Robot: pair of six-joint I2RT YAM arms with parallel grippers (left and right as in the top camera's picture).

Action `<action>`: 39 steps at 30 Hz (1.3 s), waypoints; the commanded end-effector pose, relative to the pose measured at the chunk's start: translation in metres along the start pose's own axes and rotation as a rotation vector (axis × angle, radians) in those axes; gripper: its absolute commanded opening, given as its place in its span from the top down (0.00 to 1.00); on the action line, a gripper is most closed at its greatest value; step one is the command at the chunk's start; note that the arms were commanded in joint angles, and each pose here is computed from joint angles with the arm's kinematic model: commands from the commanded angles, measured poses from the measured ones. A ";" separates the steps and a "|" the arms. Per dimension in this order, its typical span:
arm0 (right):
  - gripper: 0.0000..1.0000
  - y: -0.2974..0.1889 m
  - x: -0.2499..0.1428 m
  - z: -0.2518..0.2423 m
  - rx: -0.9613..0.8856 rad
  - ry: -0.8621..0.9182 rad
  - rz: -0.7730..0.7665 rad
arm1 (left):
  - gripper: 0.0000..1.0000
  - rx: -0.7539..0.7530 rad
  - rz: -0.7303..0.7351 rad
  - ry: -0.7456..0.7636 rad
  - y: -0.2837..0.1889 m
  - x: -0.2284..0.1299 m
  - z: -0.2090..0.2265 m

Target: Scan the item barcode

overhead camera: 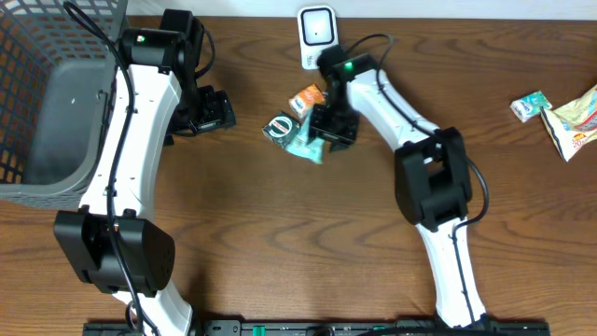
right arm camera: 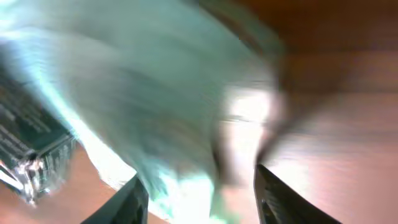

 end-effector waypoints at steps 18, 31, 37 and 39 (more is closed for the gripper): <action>0.40 -0.085 0.012 -0.025 0.061 -0.548 -0.208 | 0.02 -0.007 -0.010 -0.007 -0.005 -0.003 0.001; 0.14 -0.055 0.016 -0.012 -0.050 -1.011 -0.215 | 0.02 -0.007 -0.010 -0.007 -0.005 -0.003 0.001; 0.14 -0.036 0.014 -0.009 -0.005 -1.020 -0.164 | 0.03 -0.007 -0.010 -0.007 -0.005 -0.003 0.001; 0.18 -0.028 0.015 -0.011 0.004 -1.013 -0.142 | 0.03 -0.007 -0.010 -0.007 -0.005 -0.003 0.001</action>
Point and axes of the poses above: each gripper's point midway between its finger pads, its own y axis out along the fingers, its own z axis along the line the jaws close on, x = y × z, the point moved 8 cm from there along -y, back along the fingers
